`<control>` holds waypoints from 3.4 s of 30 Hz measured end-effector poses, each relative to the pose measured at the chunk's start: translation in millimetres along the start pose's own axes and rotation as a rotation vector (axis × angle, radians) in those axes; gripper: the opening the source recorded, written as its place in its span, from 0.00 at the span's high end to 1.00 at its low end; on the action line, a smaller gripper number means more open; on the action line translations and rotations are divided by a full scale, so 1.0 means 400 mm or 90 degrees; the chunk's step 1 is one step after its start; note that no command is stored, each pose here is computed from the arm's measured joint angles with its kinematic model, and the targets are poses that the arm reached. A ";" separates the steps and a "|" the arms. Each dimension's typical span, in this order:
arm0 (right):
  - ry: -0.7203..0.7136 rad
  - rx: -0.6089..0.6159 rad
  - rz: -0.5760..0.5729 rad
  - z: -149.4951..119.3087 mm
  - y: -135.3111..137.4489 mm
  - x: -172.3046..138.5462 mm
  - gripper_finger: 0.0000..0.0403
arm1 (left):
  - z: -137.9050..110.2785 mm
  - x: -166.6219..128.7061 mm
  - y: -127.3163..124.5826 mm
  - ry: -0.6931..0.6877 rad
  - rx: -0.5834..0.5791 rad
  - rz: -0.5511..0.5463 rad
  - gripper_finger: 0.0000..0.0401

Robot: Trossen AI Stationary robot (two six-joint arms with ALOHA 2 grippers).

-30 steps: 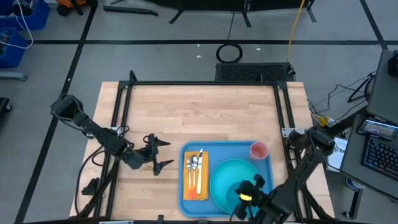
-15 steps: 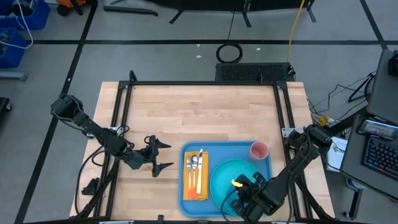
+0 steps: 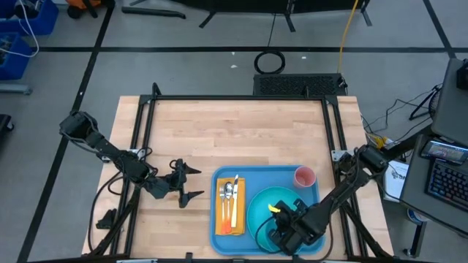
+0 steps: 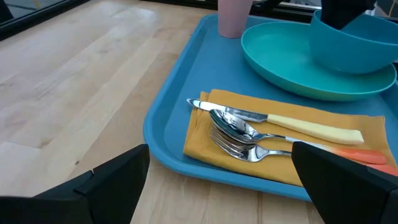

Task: Set up tray
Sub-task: Adjust the blue bowl on the blue plate, then return to Home Position

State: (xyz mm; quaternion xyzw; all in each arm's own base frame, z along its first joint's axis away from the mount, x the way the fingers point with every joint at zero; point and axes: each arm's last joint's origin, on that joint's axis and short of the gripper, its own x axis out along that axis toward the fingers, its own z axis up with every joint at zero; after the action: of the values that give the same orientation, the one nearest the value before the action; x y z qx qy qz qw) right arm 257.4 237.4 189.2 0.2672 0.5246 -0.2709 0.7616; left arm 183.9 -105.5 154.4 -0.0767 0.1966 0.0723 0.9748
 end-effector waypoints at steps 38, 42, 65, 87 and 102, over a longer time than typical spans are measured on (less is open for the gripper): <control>-0.152 -0.034 -0.024 0.083 -0.014 0.043 1.00 | 0.000 0.000 0.000 0.000 0.001 0.001 0.01; -0.178 -0.039 -0.022 0.077 -0.012 0.040 1.00 | 0.000 0.000 0.000 0.001 0.002 0.001 0.01; -0.536 -0.248 0.030 0.041 -0.030 -0.180 1.00 | 0.038 -0.010 -0.040 -0.056 0.055 -0.195 0.01; -0.622 -0.362 0.315 0.247 -0.287 -0.070 1.00 | 0.130 0.035 0.057 -0.152 0.142 -0.347 0.01; -0.625 -0.306 0.351 0.354 -0.487 -0.014 1.00 | 0.105 0.049 0.288 -0.192 0.091 -0.283 0.01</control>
State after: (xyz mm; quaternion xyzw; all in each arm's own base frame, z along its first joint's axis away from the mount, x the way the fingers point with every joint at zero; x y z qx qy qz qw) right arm 213.4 2.0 214.1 0.0579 0.0706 -0.0295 0.9954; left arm 197.4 16.7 170.9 -0.0375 0.0325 -0.1472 0.9879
